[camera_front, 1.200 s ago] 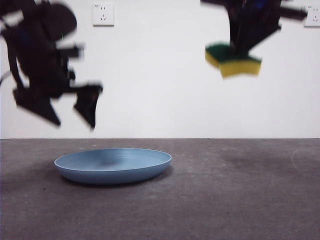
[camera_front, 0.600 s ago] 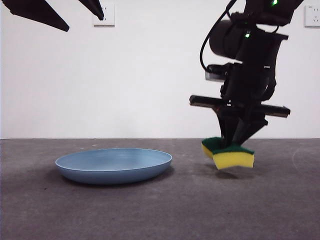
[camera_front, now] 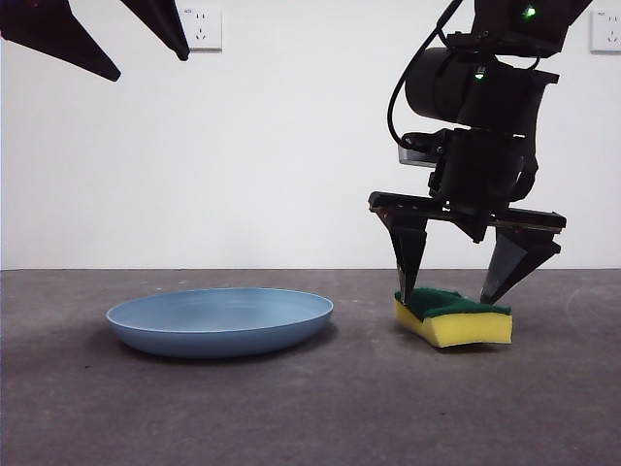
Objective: Pick up the plate,pick up the cloth,clean the plate with the cloth
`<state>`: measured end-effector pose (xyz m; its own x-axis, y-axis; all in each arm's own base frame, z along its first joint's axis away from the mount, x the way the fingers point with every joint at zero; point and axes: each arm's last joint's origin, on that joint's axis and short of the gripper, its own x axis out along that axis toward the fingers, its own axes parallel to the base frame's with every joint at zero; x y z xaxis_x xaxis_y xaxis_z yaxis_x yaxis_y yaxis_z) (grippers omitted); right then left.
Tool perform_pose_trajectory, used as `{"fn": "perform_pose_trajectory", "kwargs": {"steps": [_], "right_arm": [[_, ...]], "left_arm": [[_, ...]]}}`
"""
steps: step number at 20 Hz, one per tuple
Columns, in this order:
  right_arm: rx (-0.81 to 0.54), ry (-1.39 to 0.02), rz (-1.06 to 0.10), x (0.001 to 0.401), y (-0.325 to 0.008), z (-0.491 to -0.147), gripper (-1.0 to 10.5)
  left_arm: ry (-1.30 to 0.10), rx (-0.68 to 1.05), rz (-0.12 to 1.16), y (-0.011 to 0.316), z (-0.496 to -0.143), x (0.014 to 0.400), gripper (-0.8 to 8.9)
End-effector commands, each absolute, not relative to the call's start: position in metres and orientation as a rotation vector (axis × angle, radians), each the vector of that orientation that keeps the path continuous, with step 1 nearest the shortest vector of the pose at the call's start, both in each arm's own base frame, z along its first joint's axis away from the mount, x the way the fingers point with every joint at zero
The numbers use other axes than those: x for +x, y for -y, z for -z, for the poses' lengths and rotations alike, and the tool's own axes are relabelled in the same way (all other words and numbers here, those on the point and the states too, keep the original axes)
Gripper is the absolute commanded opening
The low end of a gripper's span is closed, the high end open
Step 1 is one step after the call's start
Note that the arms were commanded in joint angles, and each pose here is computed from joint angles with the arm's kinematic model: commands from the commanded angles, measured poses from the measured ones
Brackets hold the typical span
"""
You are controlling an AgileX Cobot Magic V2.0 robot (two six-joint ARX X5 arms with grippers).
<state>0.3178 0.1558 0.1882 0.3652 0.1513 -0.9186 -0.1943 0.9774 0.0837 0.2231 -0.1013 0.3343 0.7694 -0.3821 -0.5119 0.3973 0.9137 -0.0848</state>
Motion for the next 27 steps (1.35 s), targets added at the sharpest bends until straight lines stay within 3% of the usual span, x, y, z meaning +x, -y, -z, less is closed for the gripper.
{"fn": "perform_pose_trajectory", "kwargs": {"steps": [1, 3, 5, 7, 8, 12, 16, 20, 27], "right_arm": [[-0.038, -1.158, -0.228, 0.314, -0.154, -0.197, 4.1], [-0.026, -1.112, -0.244, 0.307, -0.151, -0.217, 4.0], [-0.019, -1.065, -0.260, 0.296, -0.147, -0.239, 2.5], [-0.040, -0.999, -0.297, 0.282, -0.142, -0.264, 0.4], [-0.047, -0.955, -0.314, 0.274, -0.138, -0.278, -0.2], [-0.057, -0.796, -0.372, 0.243, -0.128, -0.321, -0.2], [-0.125, -0.687, -0.399, 0.213, -0.123, -0.337, -0.2], [-0.124, -0.635, -0.410, 0.187, -0.116, -0.317, -0.2], [-0.059, -0.532, -0.373, 0.145, -0.089, -0.268, -0.2]], "left_arm": [[-0.561, 0.029, 0.418, 0.102, -0.333, 0.223, 4.38], [-0.571, 0.030, 0.417, 0.102, -0.332, 0.223, 4.36], [-0.583, 0.033, 0.417, 0.102, -0.331, 0.222, 3.92], [-0.597, 0.045, 0.419, 0.101, -0.330, 0.221, 1.45], [-0.603, 0.047, 0.419, 0.101, -0.329, 0.221, 0.05], [-0.580, 0.041, 0.426, 0.099, -0.335, 0.215, -0.07], [-0.475, 0.056, 0.434, 0.091, -0.356, 0.188, -0.08], [-0.431, 0.057, 0.406, 0.080, -0.354, 0.167, -0.08], [-0.334, 0.026, 0.395, 0.061, -0.280, 0.129, -0.08]]}}
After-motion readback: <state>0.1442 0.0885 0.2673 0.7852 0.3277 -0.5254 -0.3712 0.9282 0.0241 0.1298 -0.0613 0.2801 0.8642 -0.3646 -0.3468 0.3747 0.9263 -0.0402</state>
